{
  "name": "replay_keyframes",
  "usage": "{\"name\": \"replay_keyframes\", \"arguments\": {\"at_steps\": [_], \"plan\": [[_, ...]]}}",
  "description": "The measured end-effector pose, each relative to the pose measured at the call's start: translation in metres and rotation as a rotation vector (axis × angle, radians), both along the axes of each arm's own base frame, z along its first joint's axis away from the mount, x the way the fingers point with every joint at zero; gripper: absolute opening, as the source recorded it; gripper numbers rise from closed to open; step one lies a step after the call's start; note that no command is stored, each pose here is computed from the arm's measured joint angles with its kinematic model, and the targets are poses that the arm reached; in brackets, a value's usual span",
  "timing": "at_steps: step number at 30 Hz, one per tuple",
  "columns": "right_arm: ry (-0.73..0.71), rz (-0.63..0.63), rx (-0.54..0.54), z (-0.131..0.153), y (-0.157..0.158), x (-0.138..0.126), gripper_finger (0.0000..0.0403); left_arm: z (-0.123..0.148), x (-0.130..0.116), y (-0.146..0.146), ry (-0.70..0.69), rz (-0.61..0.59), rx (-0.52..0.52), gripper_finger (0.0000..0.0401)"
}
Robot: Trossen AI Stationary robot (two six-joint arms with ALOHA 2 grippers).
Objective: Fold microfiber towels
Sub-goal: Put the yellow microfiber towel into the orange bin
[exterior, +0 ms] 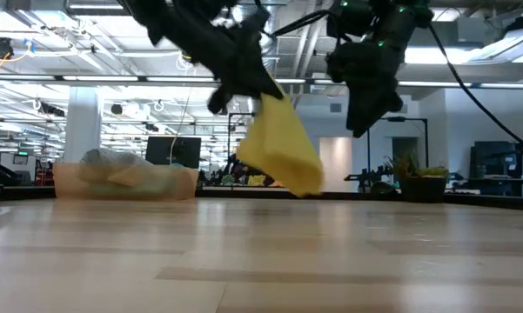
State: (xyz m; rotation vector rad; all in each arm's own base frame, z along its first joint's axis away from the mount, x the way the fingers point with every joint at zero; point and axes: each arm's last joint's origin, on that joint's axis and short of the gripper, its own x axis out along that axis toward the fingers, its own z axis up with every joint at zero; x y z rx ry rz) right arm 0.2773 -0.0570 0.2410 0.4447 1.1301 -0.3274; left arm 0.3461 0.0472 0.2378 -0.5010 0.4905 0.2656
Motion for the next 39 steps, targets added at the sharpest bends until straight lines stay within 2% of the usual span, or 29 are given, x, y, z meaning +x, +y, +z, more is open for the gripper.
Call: {"name": "replay_keyframes", "arguments": {"at_steps": [4, 11, 14, 19, 25, 28, 32, 34, 39], "plan": [[-0.006, -0.013, -0.001, 0.013, 0.000, -0.014, 0.0200, 0.034, -0.023, 0.009, -0.017, 0.103, -0.027, 0.0000], [-0.101, -0.013, -0.022, 0.035, 0.002, -0.026, 0.0196, 0.084, -0.069, 0.032, -0.054, 0.414, 0.020, 0.0000], [-0.131, -0.014, -0.029, 0.040, 0.003, -0.029, 0.0194, 0.097, -0.090, 0.045, -0.100, 0.544, -0.002, 0.0000], [-0.152, -0.018, -0.037, 0.043, 0.002, -0.031, 0.0195, 0.105, -0.125, 0.071, -0.073, 0.733, -0.015, 0.0000], [-0.197, 0.001, -0.059, 0.046, 0.001, -0.028, 0.0194, 0.097, -0.161, 0.099, 0.077, 0.895, -0.041, 0.0000], [-0.206, 0.004, -0.063, 0.047, 0.001, -0.027, 0.0192, 0.095, -0.175, 0.114, 0.105, 0.964, -0.028, 0.0000], [-0.208, 0.024, -0.075, 0.047, 0.001, -0.027, 0.0189, 0.095, -0.185, 0.135, 0.145, 0.985, 0.068, 0.0000], [-0.208, 0.023, -0.075, 0.047, 0.000, -0.027, 0.0189, 0.090, -0.187, 0.145, 0.192, 0.966, 0.082, 0.0000], [-0.208, 0.020, -0.075, 0.047, -0.001, -0.027, 0.0189, 0.054, -0.175, 0.163, 0.377, 0.828, -0.018, 0.0000]]}}
